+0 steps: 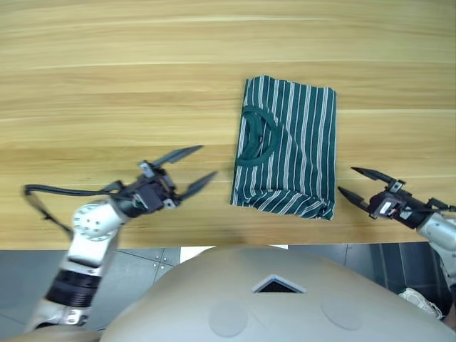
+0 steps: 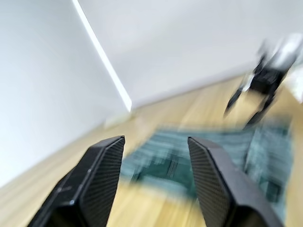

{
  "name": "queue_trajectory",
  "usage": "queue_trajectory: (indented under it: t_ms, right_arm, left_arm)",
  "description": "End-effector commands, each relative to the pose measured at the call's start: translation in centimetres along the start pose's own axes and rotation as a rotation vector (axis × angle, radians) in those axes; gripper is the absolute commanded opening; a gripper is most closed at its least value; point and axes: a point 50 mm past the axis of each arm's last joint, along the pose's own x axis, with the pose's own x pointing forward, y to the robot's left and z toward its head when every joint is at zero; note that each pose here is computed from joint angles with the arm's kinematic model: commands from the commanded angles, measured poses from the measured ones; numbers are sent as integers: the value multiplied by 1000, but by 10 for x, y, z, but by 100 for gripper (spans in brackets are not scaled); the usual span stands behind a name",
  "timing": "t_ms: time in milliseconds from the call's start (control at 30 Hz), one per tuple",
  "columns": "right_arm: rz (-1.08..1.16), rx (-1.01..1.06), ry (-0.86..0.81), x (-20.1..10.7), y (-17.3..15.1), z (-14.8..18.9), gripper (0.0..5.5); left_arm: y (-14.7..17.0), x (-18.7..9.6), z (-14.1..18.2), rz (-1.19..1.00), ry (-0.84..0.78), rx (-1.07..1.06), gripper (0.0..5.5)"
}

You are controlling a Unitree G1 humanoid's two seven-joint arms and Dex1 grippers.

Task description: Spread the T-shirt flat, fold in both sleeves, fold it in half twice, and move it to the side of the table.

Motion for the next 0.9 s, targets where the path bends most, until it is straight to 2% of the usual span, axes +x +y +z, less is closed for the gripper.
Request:
queue_trajectory:
  t_ms: [33, 100, 167, 267, 433, 567, 900]
  right_arm:
    - [163, -44, 33, -7, 29, 12, 283]
    - [181, -67, 18, -4, 31, 19, 283]
    - [190, -79, 14, -3, 31, 22, 283]
    - [198, -81, 7, -2, 32, 26, 283]
    - [199, -78, 4, 1, 32, 26, 283]
    - [205, -81, 9, 1, 31, 25, 283]
    - [218, -82, 3, 3, 33, 24, 283]
  left_arm:
    - [7, -35, -40, -139, 340, 70, 247]
    - [6, -34, -59, -258, 433, 133, 247]
    - [-4, -24, -69, -411, 440, 177, 247]
    - [-33, -1, -65, -634, 316, 154, 247]
    - [-58, 31, -62, -796, 167, 128, 247]
    - [-67, 45, -64, -848, 118, 110, 247]
    - [-59, 59, -75, -811, 108, 148, 247]
